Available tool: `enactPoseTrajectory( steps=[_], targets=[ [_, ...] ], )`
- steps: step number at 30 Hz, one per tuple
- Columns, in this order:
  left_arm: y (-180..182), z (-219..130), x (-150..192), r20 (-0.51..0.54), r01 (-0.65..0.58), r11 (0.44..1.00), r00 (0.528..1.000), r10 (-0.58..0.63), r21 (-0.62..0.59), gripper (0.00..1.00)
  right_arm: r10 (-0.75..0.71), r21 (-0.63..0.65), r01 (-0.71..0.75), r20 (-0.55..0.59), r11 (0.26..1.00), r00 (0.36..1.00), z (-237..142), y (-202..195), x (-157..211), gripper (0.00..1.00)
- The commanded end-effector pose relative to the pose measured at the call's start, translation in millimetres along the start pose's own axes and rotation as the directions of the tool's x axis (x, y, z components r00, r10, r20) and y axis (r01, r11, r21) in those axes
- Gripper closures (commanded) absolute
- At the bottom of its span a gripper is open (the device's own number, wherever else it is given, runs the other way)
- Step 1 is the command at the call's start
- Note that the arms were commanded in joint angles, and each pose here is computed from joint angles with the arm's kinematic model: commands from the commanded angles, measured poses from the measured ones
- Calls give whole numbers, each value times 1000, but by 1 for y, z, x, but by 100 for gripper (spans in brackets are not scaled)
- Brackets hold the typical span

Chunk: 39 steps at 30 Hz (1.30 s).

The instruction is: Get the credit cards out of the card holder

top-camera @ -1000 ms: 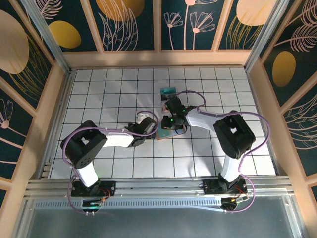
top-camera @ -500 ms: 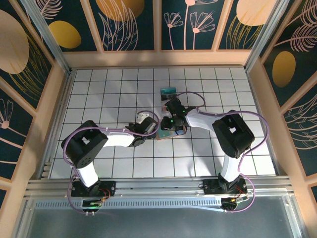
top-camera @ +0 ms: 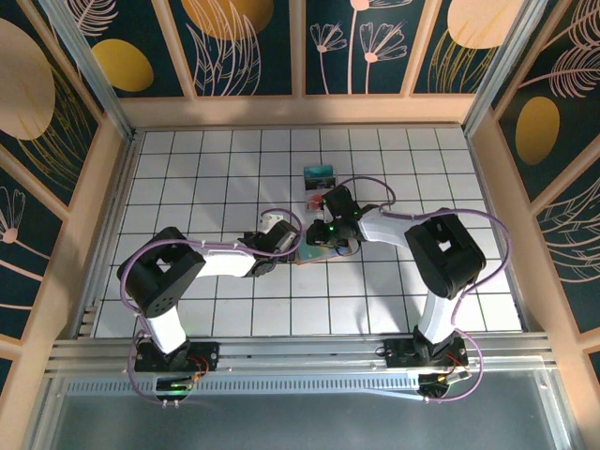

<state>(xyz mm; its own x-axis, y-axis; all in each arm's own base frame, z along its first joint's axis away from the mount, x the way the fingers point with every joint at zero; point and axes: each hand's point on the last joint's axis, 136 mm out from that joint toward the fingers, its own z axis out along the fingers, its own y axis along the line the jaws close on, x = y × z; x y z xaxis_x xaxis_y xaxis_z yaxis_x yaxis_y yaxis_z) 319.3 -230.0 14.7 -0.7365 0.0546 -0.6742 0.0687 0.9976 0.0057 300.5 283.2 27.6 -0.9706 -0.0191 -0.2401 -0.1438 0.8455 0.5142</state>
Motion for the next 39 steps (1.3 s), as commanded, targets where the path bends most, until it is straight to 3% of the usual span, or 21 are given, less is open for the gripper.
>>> enactPoseTrajectory(
  steps=[1, 39],
  targets=[
    [12, 8, 11, -33, -38, 997, 999, 36, -67, 1, 11, -92, -13, -12, 996, 1000, -8, 15, 5, 69],
    [12, 8, 13, -45, -53, 996, 998, 50, -68, 1, 100, -340, -89, 14, 936, 995, -20, 33, 2, 74]
  ],
)
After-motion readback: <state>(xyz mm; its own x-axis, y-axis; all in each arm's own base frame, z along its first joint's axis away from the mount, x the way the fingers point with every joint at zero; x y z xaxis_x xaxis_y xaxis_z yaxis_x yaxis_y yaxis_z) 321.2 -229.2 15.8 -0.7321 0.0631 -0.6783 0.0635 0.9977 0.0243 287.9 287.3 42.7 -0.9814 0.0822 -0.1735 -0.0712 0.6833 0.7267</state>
